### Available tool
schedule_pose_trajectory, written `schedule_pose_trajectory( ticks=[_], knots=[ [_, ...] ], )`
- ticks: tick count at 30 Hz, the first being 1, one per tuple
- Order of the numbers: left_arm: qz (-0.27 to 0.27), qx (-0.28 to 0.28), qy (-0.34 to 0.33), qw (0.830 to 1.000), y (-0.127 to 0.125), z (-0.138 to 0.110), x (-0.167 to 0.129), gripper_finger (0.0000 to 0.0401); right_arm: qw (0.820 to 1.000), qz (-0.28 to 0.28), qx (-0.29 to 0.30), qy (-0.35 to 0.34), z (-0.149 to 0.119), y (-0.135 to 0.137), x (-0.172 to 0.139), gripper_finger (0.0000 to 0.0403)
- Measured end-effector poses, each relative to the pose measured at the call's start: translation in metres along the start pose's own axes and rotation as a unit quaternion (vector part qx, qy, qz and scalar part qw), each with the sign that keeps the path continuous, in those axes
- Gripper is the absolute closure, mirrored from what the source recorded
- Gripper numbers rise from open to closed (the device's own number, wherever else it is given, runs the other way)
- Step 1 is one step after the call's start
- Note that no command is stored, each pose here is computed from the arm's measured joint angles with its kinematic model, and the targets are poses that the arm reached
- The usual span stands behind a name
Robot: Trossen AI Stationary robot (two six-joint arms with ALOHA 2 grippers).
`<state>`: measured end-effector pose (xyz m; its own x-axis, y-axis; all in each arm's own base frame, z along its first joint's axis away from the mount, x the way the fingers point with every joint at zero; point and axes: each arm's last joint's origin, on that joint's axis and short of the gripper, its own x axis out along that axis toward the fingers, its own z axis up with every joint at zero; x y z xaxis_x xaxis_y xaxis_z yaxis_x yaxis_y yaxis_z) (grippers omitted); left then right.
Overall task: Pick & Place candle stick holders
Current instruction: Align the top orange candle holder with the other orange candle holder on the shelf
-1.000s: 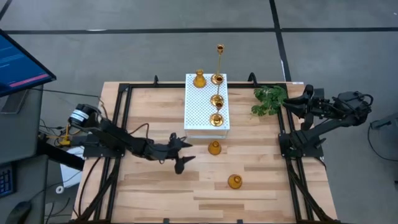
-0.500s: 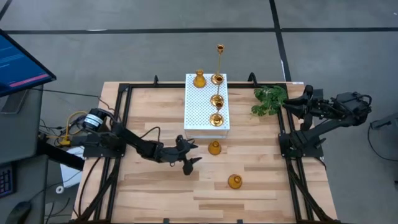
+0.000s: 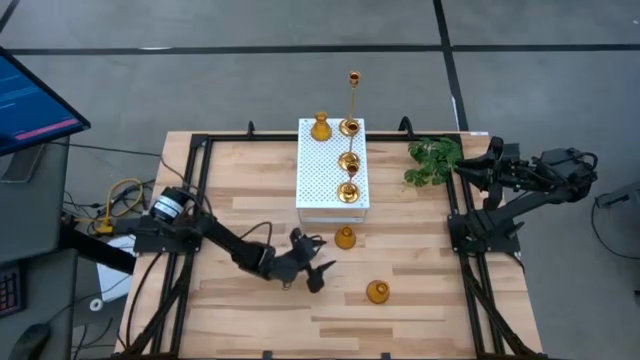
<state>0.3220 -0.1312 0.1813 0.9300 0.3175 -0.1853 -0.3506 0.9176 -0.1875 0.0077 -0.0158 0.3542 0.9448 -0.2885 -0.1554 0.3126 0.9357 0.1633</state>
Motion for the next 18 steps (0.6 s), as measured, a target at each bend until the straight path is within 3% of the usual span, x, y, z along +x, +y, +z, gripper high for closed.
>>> schedule_pose_trajectory(
  ticks=[5,13,18],
  knots=[
    [0.036,0.004,-0.014,0.999,-0.005,-0.005,-0.006,0.0102,1.000,0.013,0.002,0.003,0.000,0.001,0.000,0.0312],
    [0.063,0.005,-0.026,0.998,-0.021,-0.010,0.014,0.0102,1.000,0.014,0.014,-0.002,0.001,0.001,0.000,0.0312],
    [0.133,0.036,-0.056,0.989,-0.032,-0.007,0.018,0.0103,0.999,0.034,0.027,0.004,0.001,0.002,0.000,0.0312]
  ],
)
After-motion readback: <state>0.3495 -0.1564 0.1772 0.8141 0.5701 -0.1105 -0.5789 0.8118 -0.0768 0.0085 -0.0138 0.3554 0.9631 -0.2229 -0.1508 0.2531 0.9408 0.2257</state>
